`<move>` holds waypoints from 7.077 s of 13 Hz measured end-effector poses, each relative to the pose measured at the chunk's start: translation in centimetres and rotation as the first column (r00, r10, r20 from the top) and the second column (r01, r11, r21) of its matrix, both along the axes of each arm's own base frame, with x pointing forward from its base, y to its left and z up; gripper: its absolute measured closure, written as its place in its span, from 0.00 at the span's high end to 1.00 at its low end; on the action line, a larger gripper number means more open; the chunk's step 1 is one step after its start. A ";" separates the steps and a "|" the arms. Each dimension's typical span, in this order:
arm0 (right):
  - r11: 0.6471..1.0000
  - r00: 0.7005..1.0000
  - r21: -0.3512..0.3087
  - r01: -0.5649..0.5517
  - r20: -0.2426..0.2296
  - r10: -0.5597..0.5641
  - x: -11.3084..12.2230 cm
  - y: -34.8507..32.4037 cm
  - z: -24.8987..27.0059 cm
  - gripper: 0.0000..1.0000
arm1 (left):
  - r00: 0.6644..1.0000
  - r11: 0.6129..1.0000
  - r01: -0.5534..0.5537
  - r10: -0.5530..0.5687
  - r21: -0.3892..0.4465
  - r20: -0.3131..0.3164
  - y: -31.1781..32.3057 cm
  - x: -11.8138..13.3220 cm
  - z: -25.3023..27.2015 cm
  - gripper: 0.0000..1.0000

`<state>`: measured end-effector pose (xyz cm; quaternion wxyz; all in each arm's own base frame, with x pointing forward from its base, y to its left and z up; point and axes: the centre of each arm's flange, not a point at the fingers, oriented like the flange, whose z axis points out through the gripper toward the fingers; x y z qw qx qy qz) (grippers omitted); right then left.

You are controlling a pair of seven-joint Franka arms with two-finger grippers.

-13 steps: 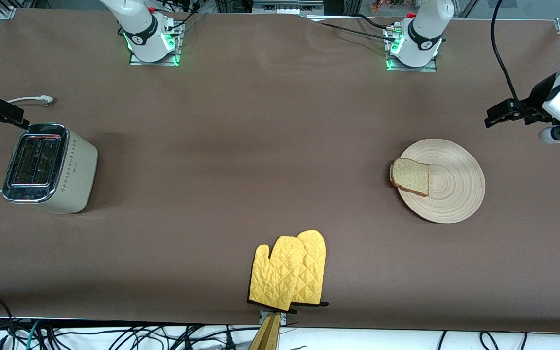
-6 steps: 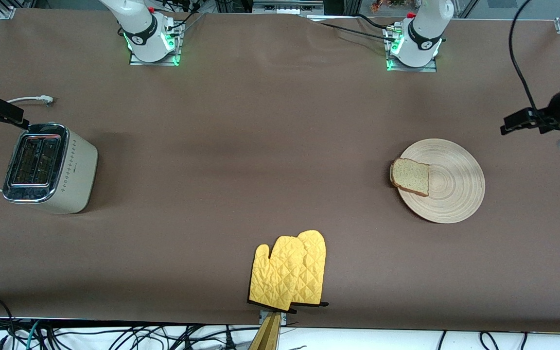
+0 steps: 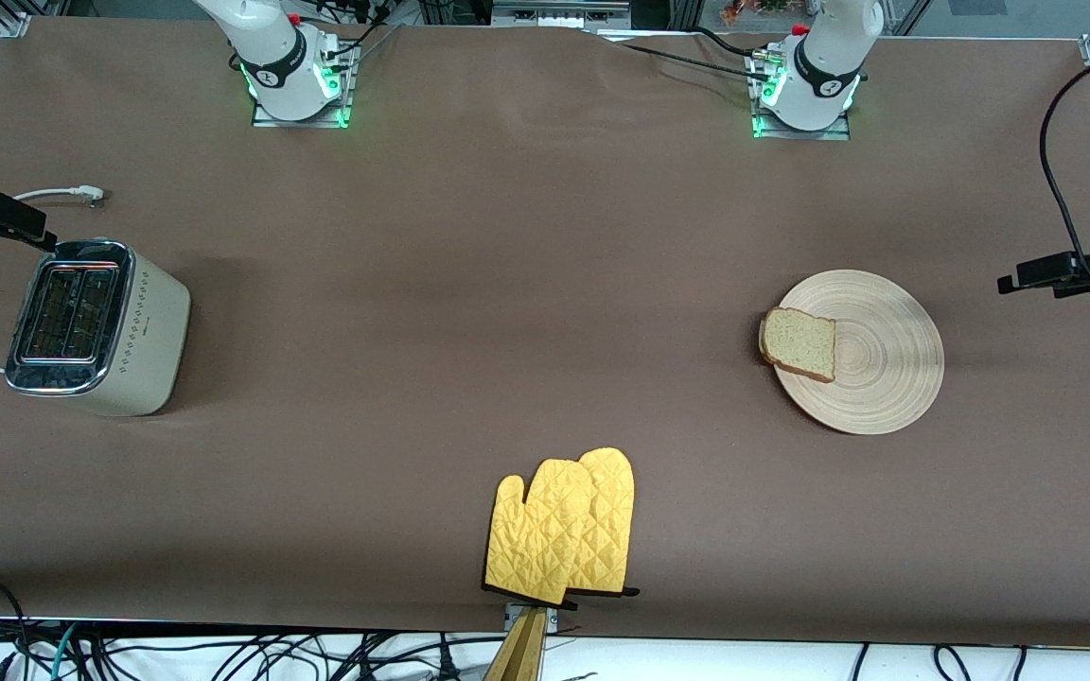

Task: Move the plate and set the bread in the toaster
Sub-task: 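Lower the left gripper beside the wooden plate rim, then push the wooden plate with the left gripper toward the toaster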

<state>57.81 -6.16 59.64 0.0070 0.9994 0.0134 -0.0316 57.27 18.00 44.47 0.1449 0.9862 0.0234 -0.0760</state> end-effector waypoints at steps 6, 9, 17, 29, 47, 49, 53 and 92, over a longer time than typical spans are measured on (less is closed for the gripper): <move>1.000 1.000 0.000 0.002 -0.004 -0.002 0.1 -0.1 -0.2 1.00 | 0.993 0.970 0.116 -0.105 -0.215 0.060 9.7 -1.5 -13.9 1.00; 1.000 1.000 0.000 0.003 -0.004 -0.003 0.2 -0.1 -0.3 1.00 | 0.994 0.942 0.110 -0.099 -0.318 0.051 11.1 -2.1 -20.3 1.00; 1.000 1.000 0.000 0.002 -0.004 -0.002 0.2 -0.1 -0.3 1.00 | 0.996 0.882 0.085 -0.078 -0.463 0.034 9.0 -1.9 -27.8 1.00; 1.000 1.000 0.000 0.003 -0.004 -0.003 0.2 -0.2 -0.3 1.00 | 0.995 0.838 0.084 -0.041 -0.539 0.092 8.6 -1.5 -30.6 0.59; 1.000 1.000 -0.001 0.005 -0.005 -0.005 0.2 -0.3 -0.3 1.00 | 0.993 0.831 0.087 -0.031 -0.549 0.110 8.4 -1.3 -31.4 0.14; 1.000 1.000 -0.001 0.005 -0.005 -0.005 0.2 -0.3 -0.3 1.00 | 0.994 0.819 0.085 -0.032 -0.567 0.102 7.4 -0.9 -31.3 0.14; 1.000 1.000 -0.001 0.005 -0.005 -0.005 0.2 -0.3 -0.3 1.00 | 0.996 0.765 0.076 -0.027 -0.639 0.085 4.0 0.3 -30.4 0.13; 1.000 1.000 -0.001 0.007 -0.006 -0.007 0.2 -0.4 -0.4 1.00 | 0.991 0.732 -0.131 0.103 -0.669 -0.082 -42.5 0.8 -33.4 0.52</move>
